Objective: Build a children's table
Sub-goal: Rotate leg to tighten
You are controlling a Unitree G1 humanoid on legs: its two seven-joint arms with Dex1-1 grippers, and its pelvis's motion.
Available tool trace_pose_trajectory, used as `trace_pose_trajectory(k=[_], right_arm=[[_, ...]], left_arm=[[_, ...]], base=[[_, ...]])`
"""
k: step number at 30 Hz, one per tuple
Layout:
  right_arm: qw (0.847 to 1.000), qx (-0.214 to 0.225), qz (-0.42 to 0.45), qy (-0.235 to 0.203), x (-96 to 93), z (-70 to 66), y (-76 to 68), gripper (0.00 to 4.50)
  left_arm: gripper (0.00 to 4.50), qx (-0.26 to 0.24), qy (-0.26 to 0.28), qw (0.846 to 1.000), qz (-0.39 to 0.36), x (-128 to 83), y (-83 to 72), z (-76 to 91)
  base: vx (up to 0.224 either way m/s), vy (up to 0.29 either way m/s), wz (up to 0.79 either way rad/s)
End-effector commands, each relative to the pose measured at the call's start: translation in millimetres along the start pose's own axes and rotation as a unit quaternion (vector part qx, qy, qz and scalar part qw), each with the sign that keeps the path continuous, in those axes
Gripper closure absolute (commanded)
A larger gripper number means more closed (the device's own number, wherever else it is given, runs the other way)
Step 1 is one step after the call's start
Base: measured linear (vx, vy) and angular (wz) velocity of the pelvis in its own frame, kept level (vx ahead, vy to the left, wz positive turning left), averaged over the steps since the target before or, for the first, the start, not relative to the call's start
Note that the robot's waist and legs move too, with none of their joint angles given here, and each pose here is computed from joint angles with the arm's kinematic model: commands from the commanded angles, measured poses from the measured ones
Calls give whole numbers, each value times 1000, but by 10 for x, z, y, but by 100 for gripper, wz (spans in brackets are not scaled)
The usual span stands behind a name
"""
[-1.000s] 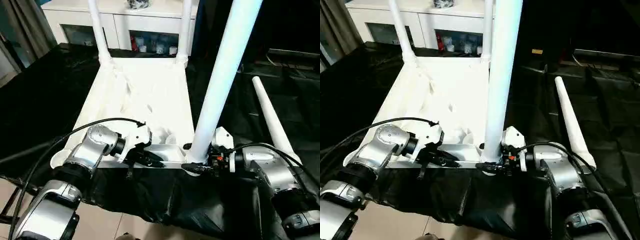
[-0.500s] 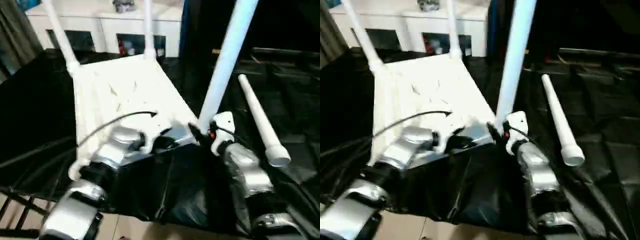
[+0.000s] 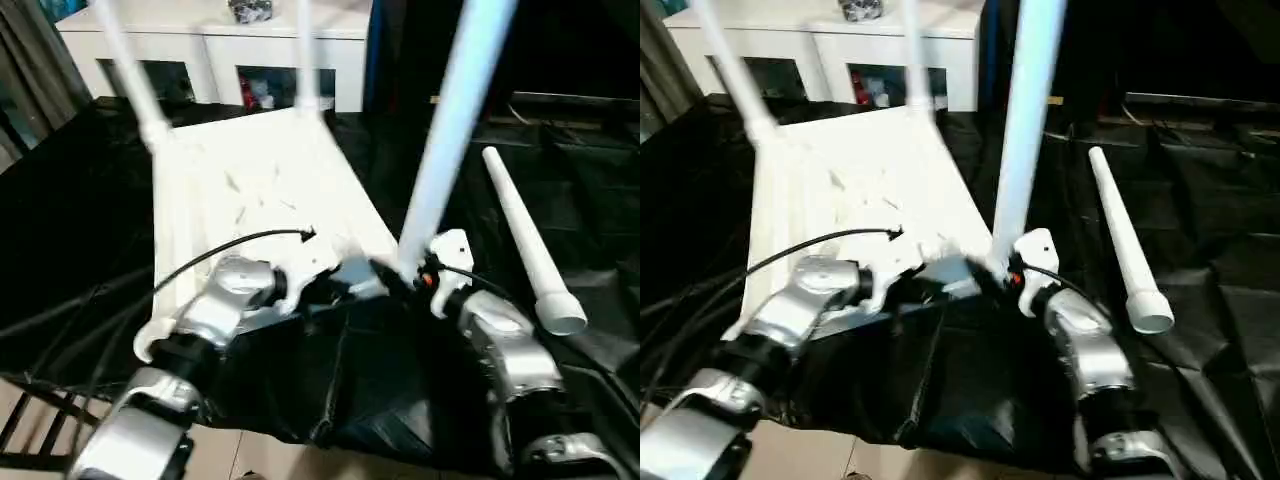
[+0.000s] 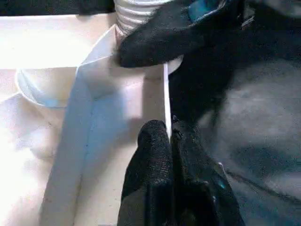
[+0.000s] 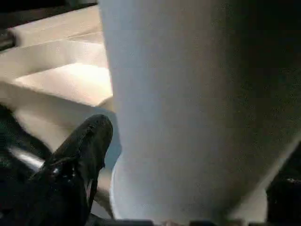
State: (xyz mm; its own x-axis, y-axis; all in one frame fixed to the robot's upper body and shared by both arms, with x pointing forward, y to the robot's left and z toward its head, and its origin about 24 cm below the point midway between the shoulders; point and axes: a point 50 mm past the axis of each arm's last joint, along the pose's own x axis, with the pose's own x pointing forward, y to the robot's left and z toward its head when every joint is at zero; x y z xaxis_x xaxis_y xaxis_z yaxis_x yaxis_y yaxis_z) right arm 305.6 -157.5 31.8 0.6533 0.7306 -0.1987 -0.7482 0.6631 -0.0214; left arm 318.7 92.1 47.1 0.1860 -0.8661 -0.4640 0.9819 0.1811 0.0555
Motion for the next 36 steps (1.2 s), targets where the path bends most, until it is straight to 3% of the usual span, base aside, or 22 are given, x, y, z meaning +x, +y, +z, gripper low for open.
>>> trace_pose_trajectory(k=[1,8,9,13,15,21,27,30,31,32,36], right_arm=[[996,-19,88,-2,11,44,130,60],[971,-51,224,58,-120,44,158,60],[971,-51,224,58,-120,44,158,87],[964,-47,252,65,-130,69,149,101],[961,-48,264,69,-134,70,155,138],[964,-30,258,57,-110,52,206,173],[986,11,163,38,-33,-22,218,177],[998,46,-8,38,136,-118,162,178],[998,46,-9,38,137,-118,161,178],[992,76,-89,36,222,-148,137,178],[977,105,-180,37,334,-166,129,178]], left_arm=[[450,4,-28,998,-55,28,-101,2],[450,20,1,993,-114,-164,-75,-90],[450,20,1,993,-114,-164,-75,-90],[450,28,10,989,-146,-227,-86,-102],[450,32,17,987,-159,-247,-95,-118],[450,22,10,988,-154,-254,-82,-124],[450,-9,10,996,-93,-165,-20,-98],[450,-38,10,999,-7,45,43,-13],[450,-38,10,999,-6,47,43,-12],[450,-49,0,999,24,190,37,68],[450,-61,-22,995,72,409,12,208]], base=[[0,0,0],[0,0,0],[0,0,0],[0,0,0],[0,0,0],[0,0,0],[0,0,0],[0,0,0],[0,0,0],[0,0,0],[0,0,0]])
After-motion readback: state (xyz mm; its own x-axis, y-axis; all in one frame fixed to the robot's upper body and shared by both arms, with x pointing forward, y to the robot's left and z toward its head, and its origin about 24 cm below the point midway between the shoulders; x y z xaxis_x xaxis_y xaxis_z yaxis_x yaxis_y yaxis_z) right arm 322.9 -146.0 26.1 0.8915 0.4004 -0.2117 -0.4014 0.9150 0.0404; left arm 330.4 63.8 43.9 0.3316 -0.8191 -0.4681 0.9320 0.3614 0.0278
